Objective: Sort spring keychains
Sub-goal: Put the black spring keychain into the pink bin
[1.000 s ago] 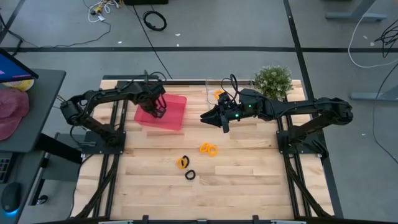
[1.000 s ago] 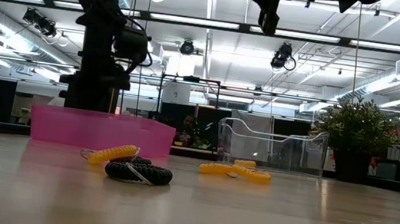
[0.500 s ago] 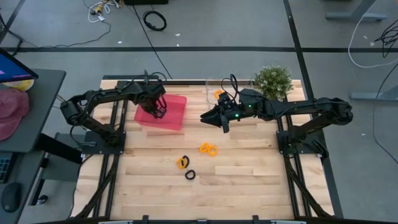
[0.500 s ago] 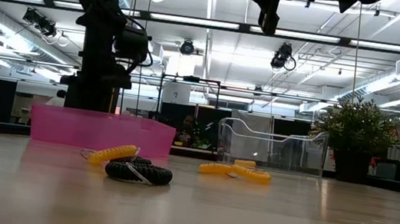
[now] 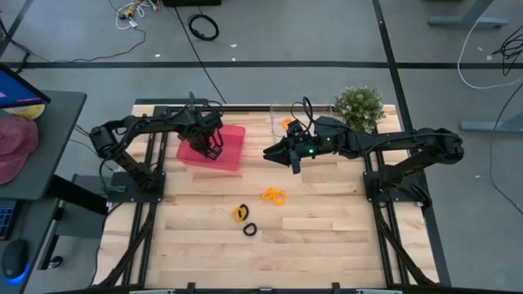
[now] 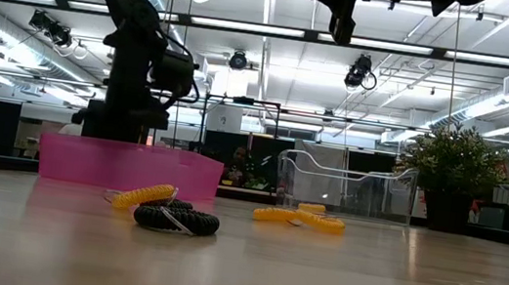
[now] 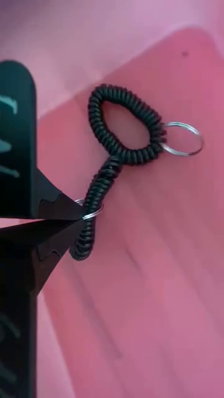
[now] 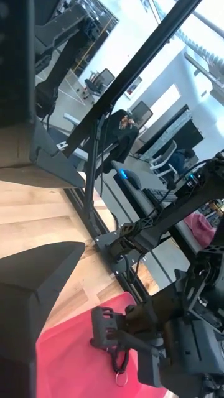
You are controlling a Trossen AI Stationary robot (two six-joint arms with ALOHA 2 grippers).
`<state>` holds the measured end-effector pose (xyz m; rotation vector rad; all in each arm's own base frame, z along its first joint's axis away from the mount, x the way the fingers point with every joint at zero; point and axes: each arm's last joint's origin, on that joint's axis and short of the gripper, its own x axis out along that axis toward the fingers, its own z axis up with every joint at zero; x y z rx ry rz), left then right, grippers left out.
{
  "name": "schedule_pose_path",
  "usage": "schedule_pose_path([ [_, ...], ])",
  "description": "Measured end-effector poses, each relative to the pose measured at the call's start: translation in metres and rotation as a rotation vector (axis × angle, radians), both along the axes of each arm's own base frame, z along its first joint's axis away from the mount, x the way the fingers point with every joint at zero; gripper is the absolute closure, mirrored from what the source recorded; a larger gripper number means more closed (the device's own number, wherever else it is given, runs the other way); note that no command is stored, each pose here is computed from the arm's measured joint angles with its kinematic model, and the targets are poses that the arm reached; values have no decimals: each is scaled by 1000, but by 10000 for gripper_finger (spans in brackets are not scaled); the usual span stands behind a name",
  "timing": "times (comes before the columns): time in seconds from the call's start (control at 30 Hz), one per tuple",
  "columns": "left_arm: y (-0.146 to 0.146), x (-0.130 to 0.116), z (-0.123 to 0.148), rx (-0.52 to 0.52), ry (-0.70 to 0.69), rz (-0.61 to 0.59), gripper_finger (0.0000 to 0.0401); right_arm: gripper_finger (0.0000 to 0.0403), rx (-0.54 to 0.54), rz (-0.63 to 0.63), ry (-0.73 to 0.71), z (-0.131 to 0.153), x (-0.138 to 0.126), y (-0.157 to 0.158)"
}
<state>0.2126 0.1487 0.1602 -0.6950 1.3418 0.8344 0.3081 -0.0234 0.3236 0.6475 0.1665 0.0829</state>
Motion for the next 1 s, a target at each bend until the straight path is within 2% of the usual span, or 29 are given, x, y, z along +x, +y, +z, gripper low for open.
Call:
schedule_pose_path([
  [0.53, 7, 6, 1, 106, -33, -10, 401, 250, -15, 2, -1, 0, 0, 0],
  [0.83, 4, 12, -15, 46, 4, -48, 401, 250, -14, 2, -1, 0, 0, 0],
  [1.0, 0, 17, -17, 63, 9, -71, 401, 250, -13, 2, -1, 0, 0, 0],
])
